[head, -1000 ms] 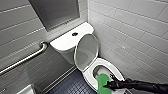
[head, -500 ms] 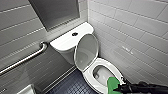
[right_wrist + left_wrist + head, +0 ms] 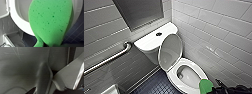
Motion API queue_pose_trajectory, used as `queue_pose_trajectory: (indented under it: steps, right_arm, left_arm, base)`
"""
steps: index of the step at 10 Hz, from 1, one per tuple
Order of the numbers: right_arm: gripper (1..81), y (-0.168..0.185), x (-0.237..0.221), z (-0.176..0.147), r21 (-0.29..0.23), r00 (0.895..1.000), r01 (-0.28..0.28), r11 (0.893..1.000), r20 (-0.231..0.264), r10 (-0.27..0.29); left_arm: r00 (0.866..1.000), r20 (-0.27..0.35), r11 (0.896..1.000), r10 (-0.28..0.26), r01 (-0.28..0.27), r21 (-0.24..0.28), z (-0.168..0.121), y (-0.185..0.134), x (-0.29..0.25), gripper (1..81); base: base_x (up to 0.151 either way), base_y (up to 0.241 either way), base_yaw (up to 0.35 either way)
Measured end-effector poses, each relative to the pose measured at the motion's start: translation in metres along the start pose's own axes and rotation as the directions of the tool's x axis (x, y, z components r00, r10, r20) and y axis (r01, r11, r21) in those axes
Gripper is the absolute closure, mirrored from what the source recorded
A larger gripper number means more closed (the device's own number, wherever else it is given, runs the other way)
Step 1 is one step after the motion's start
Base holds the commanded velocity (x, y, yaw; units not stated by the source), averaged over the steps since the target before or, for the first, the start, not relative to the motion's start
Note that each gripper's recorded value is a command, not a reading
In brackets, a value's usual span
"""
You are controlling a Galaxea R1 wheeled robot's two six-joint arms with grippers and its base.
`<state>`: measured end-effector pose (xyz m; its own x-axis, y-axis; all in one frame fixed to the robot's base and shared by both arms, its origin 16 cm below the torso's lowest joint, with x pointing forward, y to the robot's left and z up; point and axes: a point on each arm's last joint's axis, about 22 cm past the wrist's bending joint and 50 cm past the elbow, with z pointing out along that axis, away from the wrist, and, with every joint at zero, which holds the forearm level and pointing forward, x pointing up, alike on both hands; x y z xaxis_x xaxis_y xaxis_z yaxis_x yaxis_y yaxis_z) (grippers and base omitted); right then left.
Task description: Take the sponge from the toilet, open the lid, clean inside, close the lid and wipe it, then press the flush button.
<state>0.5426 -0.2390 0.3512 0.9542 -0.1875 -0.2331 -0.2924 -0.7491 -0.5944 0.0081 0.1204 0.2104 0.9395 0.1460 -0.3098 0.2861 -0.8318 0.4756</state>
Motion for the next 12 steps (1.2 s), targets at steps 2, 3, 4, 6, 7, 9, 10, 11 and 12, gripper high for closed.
queue_pose_trajectory:
  steps: [2, 3, 4, 6, 7, 9, 10, 11, 12]
  right_arm:
    - [81.1, 0.025, -0.026, -0.013, -0.031, 0.999, -0.036, 0.999, 0.023, 0.037]
    - [81.1, 0.029, -0.039, -0.017, -0.037, 0.998, -0.039, 0.999, 0.039, 0.040]
    - [81.1, 0.035, -0.049, -0.018, -0.043, 0.998, -0.036, 0.998, 0.050, 0.038]
    - [81.1, 0.070, -0.100, -0.016, -0.097, 0.992, -0.044, 0.994, 0.112, 0.054]
    - [81.1, 0.091, -0.134, -0.015, -0.126, 0.986, -0.055, 0.991, 0.152, 0.074]
    - [81.1, 0.127, -0.185, -0.008, -0.162, 0.978, -0.065, 0.985, 0.187, 0.095]
    - [81.1, 0.151, -0.205, -0.005, -0.191, 0.976, -0.067, 0.979, 0.194, 0.104]
    - [81.1, 0.171, -0.221, 0.000, -0.211, 0.975, -0.069, 0.975, 0.192, 0.111]
    - [81.1, 0.183, -0.234, 0.011, -0.213, 0.976, -0.074, 0.974, 0.183, 0.114]
  left_arm:
    - [1.000, -0.001, 1.000, 0.000, 0.000, -0.006, -0.002, 0.001, 0.001, 1.0]
    - [1.000, -0.003, 1.000, 0.002, -0.002, -0.008, -0.004, 0.000, 0.004, 1.0]
    - [1.000, -0.010, 1.000, 0.005, -0.005, -0.014, -0.006, 0.000, 0.010, 1.0]
    - [0.999, -0.031, 0.999, 0.016, -0.017, -0.042, -0.018, 0.000, 0.032, 1.0]
    - [0.999, -0.040, 0.998, 0.021, -0.023, -0.062, -0.029, 0.001, 0.042, 1.0]
    - [0.998, -0.062, 0.992, 0.031, -0.039, -0.124, -0.053, 0.015, 0.067, 1.0]
    - [0.996, -0.077, 0.989, 0.041, -0.052, -0.142, -0.068, 0.016, 0.083, 1.0]
    - [0.995, -0.087, 0.987, 0.053, -0.066, -0.149, -0.084, 0.013, 0.098, 1.0]
    - [0.993, -0.095, 0.984, 0.069, -0.083, -0.157, -0.100, 0.012, 0.113, 1.0]
  base:
    - [0.000, 0.000, 0.000]
    - [0.000, 0.000, 0.000]
    - [0.000, 0.000, 0.000]
    - [0.000, 0.000, 0.000]
    - [0.000, 0.000, 0.000]
    - [0.000, 0.000, 0.000]
    - [0.000, 0.000, 0.000]
    - [0.000, 0.000, 0.000]
    - [0.000, 0.000, 0.000]
